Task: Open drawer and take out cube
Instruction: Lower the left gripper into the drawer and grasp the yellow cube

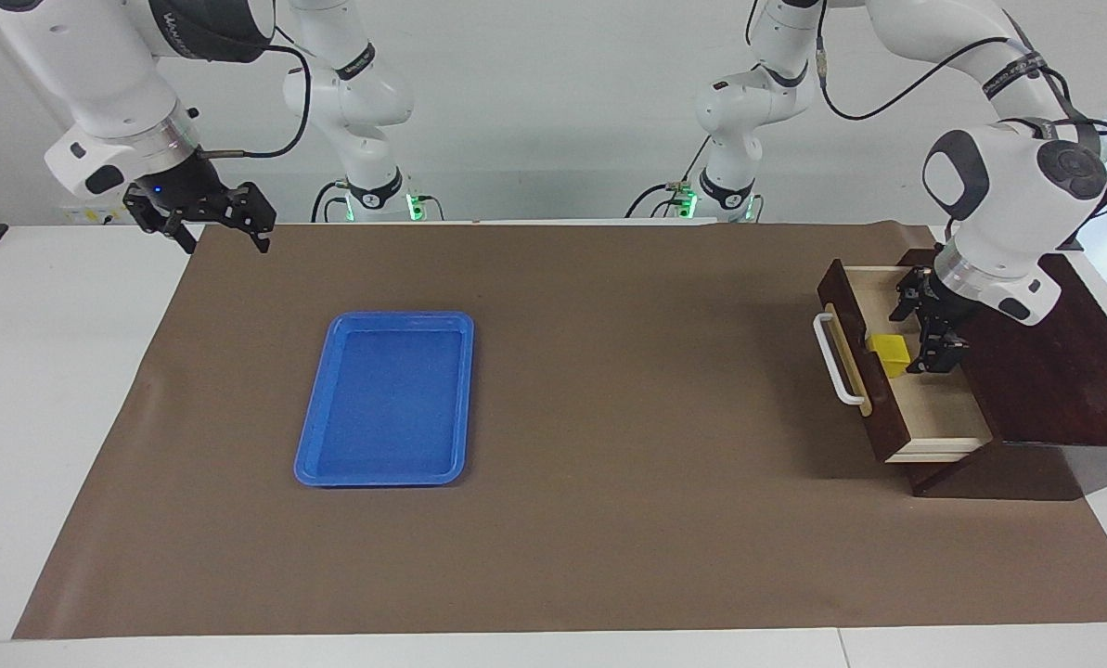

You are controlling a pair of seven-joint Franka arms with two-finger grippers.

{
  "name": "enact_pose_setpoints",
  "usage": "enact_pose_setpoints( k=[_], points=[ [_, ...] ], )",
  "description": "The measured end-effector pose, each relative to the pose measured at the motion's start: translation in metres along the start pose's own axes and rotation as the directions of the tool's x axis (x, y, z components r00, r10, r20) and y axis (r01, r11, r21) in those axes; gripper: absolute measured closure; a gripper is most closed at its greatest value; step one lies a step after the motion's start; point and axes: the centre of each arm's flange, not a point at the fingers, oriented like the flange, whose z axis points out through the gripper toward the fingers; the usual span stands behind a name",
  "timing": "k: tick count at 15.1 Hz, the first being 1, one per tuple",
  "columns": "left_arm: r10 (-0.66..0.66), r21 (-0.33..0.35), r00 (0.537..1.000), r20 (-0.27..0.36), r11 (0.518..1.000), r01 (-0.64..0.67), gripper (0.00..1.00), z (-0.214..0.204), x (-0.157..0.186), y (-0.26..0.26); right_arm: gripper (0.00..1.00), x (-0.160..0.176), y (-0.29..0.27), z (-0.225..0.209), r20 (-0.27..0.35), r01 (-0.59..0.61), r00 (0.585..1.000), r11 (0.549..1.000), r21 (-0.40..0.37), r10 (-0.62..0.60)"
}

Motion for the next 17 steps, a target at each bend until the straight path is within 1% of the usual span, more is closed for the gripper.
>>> enact_pose_setpoints(
  k=[3,11,15,16,17],
  points=[
    [-0.002,0.008,1.000,0.000,1.000,0.002,0.00,0.007,-0.002,-0.001,0.00,0.000,0.000,0.000,0.000,0.000,1.000,1.000,0.000,0.000],
    [-0.008,-0.007,1.000,-0.004,1.000,0.008,0.00,0.023,0.001,-0.004,0.00,0.000,0.000,0.000,0.000,0.000,1.000,1.000,0.000,0.000],
    [-0.012,-0.009,1.000,-0.005,1.000,0.012,0.06,0.027,0.003,-0.005,0.00,0.000,0.000,0.001,0.002,0.000,1.000,1.000,0.000,0.000],
    [-0.012,-0.009,1.000,-0.005,1.000,0.012,0.10,0.027,0.003,-0.005,0.00,0.000,0.000,0.001,0.002,0.000,1.000,1.000,0.000,0.000],
    [-0.012,-0.009,1.000,-0.005,1.000,0.012,0.10,0.027,0.003,-0.005,0.00,0.000,0.000,0.001,0.003,0.000,1.000,1.000,0.000,0.000]
  ],
)
